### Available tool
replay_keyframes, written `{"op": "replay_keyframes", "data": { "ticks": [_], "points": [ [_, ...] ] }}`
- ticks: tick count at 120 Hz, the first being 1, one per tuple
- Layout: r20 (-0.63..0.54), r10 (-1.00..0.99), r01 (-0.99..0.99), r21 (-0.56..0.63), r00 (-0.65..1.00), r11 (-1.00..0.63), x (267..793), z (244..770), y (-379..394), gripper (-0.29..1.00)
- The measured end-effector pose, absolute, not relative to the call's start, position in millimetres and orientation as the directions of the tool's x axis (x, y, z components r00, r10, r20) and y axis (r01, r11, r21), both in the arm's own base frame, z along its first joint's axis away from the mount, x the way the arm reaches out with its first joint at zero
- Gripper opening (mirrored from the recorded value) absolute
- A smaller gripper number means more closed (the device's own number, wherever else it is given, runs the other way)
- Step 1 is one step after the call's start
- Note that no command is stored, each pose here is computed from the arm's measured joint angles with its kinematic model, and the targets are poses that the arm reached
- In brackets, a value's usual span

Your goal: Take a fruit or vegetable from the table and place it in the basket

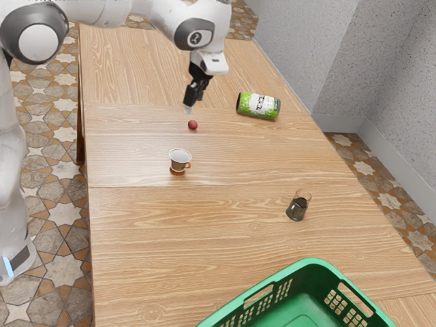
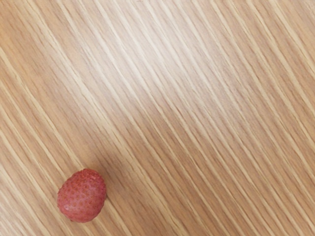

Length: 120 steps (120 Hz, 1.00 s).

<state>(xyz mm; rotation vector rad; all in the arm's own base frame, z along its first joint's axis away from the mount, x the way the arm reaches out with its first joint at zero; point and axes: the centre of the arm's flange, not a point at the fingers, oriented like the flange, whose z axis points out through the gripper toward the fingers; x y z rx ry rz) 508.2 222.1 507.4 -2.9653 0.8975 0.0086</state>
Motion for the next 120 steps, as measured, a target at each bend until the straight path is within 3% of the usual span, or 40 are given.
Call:
{"op": "replay_keyframes", "data": {
  "ticks": [46,120],
  "points": [
    [-0.02,-0.615,-0.615,-0.05,0.788,-0.787,538,470,221,0.7],
    [-0.026,-0.598,-0.599,-0.052,0.801,-0.799,541,427,260,0.7]
  ]
}}
